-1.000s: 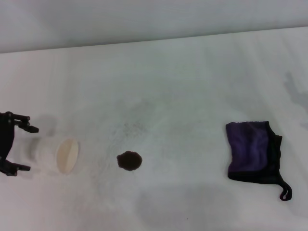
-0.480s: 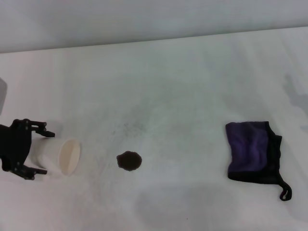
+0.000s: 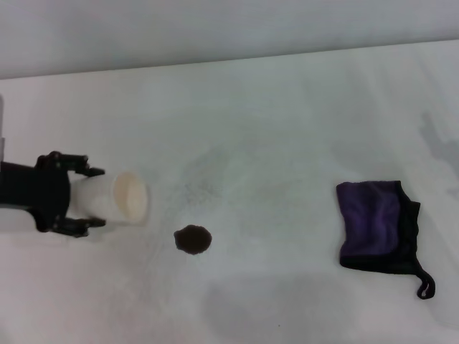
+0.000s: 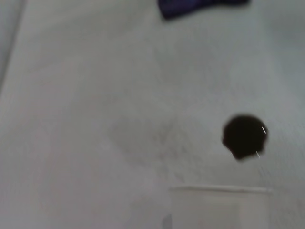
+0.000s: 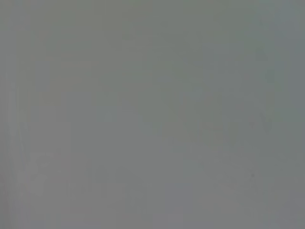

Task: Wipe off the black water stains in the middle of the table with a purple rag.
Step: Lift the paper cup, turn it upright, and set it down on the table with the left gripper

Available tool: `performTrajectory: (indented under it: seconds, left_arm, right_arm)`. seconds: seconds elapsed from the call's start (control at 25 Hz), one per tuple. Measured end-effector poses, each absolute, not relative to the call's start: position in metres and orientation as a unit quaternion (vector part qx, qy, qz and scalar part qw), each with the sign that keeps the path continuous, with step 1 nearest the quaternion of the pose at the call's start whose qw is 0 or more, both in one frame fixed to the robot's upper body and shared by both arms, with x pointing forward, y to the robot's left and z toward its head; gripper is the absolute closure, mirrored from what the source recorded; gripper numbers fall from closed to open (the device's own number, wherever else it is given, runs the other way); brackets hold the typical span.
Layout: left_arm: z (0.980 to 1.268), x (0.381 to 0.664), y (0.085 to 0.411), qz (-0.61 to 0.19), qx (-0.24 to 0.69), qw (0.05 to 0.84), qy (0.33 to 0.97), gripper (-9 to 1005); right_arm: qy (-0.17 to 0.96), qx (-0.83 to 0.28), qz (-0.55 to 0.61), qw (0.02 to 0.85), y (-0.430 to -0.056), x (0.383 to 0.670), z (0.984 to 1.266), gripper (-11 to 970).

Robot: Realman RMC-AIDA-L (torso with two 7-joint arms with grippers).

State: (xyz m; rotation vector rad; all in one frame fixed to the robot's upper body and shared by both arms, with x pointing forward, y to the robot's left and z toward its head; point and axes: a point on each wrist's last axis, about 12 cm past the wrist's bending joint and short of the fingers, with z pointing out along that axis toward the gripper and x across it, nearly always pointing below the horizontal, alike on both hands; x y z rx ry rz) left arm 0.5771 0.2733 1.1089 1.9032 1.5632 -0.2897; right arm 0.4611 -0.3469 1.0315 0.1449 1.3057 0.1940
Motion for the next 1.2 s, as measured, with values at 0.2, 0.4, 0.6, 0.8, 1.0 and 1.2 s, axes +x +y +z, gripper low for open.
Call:
performTrajectory:
  seconds: [0.2,0.4,0.6,0.8,1.0,1.2]
  left_arm:
    - [1.113,0.578,0.264,-0.146,0.658,0.397,0.623,202]
    - [1.107,0.577,0.26,-0.196,0.562,0.466,0.655,202]
    - [1.082,0.574,0.259,-0.225,0.466,0.509,0.688,202]
    - [1.054,0.565,0.256,-0.237,0.391,0.541,0.706,202]
    - [1.031,0.553,0.256,-0.231,0.342,0.544,0.731,201]
    - [1.014,0.539,0.259,-0.236,0.304,0.531,0.755,201]
  right_arm:
    - [0.597,0.04,0.085,0.796,-0.353,0.465,1.038,118]
    - [0.602,0.0,0.077,0.795,-0.36,0.472,1.043,118]
    - [0.615,-0.047,0.073,0.784,-0.366,0.479,1.046,118]
    - [0.615,-0.088,0.065,0.781,-0.37,0.483,1.051,119]
    - [0.621,-0.103,0.054,0.775,-0.374,0.489,1.053,118]
    - [0.612,-0.112,0.056,0.781,-0.377,0.49,1.059,119]
